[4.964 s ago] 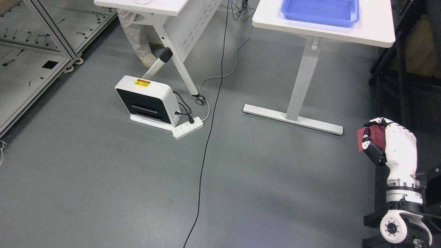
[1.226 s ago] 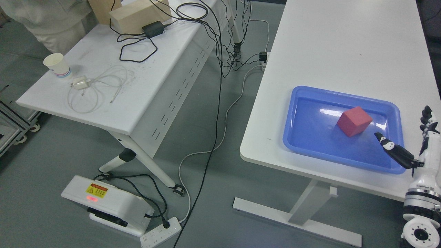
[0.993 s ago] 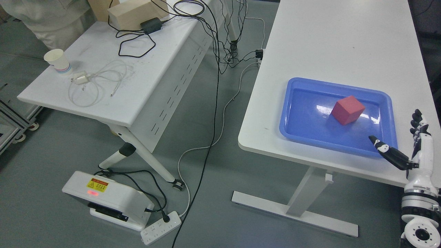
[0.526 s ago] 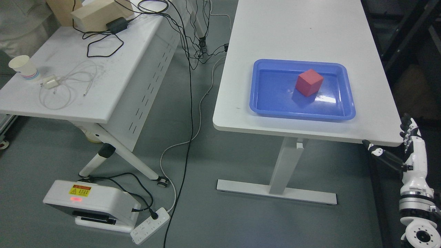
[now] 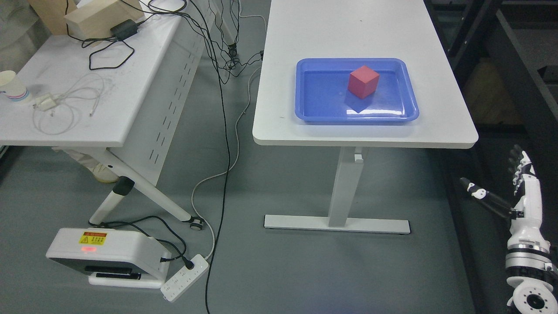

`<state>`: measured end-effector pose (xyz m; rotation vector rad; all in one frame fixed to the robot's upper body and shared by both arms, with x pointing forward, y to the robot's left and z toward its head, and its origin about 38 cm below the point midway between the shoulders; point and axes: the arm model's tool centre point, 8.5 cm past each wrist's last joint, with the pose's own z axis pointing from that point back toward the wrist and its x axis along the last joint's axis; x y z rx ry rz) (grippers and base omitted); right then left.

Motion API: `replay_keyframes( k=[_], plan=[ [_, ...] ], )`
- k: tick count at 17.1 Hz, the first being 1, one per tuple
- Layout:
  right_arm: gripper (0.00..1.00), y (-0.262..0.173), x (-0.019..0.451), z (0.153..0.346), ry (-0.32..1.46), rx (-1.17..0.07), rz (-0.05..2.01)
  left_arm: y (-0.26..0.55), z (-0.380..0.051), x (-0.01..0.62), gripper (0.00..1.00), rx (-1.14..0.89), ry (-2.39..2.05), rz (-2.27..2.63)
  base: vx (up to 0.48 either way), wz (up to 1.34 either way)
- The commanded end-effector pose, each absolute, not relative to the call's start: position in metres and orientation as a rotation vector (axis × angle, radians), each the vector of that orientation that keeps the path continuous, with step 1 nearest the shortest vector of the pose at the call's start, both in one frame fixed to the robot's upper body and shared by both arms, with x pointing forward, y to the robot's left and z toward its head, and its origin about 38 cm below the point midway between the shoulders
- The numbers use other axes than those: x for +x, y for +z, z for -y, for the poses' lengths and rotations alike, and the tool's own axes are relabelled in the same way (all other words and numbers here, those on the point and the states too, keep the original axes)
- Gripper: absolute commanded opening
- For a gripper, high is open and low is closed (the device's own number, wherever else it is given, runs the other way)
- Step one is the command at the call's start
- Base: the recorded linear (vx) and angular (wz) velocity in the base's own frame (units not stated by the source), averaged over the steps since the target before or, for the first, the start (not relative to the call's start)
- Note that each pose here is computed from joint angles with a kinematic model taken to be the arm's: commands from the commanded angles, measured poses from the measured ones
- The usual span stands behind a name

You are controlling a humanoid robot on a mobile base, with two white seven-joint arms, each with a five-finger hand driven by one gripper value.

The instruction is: Pick pink block from left shelf to tray

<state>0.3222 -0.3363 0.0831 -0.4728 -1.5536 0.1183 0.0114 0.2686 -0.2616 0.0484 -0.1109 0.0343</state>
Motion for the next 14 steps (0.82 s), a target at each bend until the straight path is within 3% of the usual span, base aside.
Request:
replay_keyframes(
  k=[1,14],
  plan=[
    [1.0,0.082,0.323,0.336,0.145,-0.468,1.548,-0.26,-0.28,0.032,1.0,0.065,0.029,0.152,-0.116,-0.01],
    [1.0,0.076,0.324,0.322,0.208,-0.398,1.533,-0.26,-0.28,0.032,1.0,0.065,0.029,0.152,-0.069,-0.01]
  ],
)
